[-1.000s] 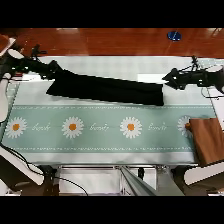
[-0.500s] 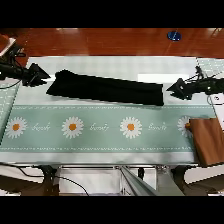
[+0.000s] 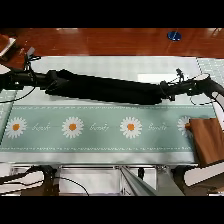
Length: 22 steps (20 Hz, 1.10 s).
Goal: Fold the shirts.
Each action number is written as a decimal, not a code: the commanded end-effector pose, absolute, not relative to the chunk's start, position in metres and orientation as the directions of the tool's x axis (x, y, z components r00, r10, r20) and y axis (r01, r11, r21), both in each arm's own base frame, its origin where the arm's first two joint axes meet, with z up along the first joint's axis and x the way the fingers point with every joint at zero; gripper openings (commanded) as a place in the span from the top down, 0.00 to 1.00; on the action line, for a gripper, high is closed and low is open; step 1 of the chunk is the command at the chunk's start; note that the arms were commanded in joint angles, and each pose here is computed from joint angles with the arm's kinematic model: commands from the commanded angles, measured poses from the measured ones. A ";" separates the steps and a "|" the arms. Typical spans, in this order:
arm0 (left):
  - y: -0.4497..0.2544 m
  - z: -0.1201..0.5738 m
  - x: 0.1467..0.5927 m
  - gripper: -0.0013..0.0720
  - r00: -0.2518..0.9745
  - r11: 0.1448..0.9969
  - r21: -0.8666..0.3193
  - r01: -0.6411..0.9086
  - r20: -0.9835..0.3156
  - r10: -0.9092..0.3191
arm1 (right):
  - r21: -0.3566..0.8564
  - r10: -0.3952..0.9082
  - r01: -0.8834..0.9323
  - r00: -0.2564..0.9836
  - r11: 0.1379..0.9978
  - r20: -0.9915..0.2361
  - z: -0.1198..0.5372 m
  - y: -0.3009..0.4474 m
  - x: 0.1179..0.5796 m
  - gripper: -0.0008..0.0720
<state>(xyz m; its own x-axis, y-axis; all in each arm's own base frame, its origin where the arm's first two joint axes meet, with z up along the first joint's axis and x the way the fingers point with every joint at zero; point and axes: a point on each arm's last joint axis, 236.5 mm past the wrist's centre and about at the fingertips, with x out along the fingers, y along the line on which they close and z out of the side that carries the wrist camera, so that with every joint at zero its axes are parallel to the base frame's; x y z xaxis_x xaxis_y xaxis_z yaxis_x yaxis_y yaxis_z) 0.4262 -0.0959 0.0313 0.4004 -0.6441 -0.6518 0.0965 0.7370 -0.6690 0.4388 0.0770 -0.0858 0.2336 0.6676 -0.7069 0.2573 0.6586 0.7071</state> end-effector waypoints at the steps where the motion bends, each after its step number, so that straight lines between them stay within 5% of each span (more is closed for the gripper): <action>1: -0.121 0.032 0.420 0.69 0.372 0.732 -0.665 0.150 -0.647 -0.665 | 0.718 0.684 0.160 0.224 0.677 -0.695 -0.041 0.073 0.422 0.96; 2: -0.129 0.032 0.416 0.97 0.354 0.728 -0.664 0.172 -0.648 -0.675 | 0.696 0.659 0.135 0.235 0.705 -0.714 -0.026 0.064 0.411 0.96; 9: -0.279 0.024 0.403 0.96 0.290 0.691 -0.600 0.403 -0.632 -0.719 | 0.606 0.508 0.059 0.485 0.793 -0.712 0.072 0.048 0.303 0.96; 11: -0.347 0.015 0.385 0.96 0.191 0.632 -0.598 0.493 -0.634 -0.749 | 0.602 0.495 0.036 0.530 0.798 -0.688 0.094 0.059 0.277 0.96; 17: -0.499 -0.044 0.306 0.96 -0.065 0.559 -0.651 0.513 -0.680 -0.731 | 0.591 0.452 0.015 0.629 0.807 -0.633 0.136 0.071 0.241 0.96; 22: -0.550 -0.060 0.208 0.96 -0.276 0.465 -0.678 0.570 -0.690 -0.669 | 0.592 0.454 0.014 0.626 0.806 -0.634 0.136 0.072 0.240 0.96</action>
<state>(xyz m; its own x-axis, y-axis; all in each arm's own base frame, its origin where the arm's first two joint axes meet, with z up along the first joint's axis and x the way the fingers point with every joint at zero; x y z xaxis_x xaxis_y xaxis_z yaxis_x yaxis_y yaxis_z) 0.2558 -0.5223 -0.0526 -0.1852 -0.7012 -0.6885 0.5555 0.5033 -0.6619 0.2441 0.0707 0.1335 0.6200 0.4571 -0.6377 0.0121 0.8071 0.5903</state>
